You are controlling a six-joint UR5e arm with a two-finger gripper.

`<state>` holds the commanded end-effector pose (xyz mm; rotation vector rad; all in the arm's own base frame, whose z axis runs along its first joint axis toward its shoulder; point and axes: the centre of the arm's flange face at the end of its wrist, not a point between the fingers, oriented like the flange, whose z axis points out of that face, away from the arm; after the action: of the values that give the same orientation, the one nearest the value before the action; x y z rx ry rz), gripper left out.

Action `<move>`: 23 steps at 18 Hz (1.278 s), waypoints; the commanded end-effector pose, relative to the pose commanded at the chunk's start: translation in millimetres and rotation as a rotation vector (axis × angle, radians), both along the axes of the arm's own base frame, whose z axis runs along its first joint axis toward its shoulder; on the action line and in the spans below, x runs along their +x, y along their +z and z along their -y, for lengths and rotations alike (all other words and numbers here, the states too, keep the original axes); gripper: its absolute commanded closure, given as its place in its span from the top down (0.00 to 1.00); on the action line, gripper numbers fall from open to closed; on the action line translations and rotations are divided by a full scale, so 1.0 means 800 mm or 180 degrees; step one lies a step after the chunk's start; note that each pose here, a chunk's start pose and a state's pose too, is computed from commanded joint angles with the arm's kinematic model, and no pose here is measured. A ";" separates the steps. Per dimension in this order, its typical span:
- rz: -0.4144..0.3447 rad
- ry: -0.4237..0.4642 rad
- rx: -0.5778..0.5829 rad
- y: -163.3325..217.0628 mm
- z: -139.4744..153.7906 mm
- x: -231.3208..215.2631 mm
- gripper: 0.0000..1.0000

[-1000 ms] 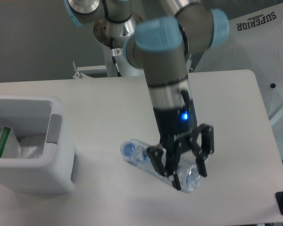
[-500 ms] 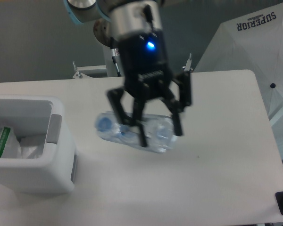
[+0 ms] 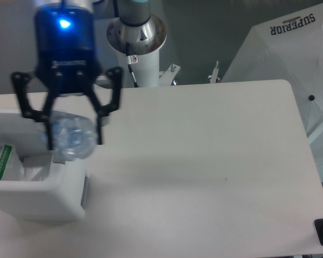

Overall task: Place the trash in the trash can
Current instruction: 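Lower the held bottle into the white trash bin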

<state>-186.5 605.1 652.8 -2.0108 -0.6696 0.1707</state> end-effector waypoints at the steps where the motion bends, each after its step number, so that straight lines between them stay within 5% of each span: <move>1: 0.0007 -0.0034 -0.0013 -0.003 -0.003 0.008 0.65; 23: 0.0201 -0.0264 -0.0493 -0.118 -0.045 0.042 0.65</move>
<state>-153.1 641.1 558.1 -2.1964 -0.6273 0.1128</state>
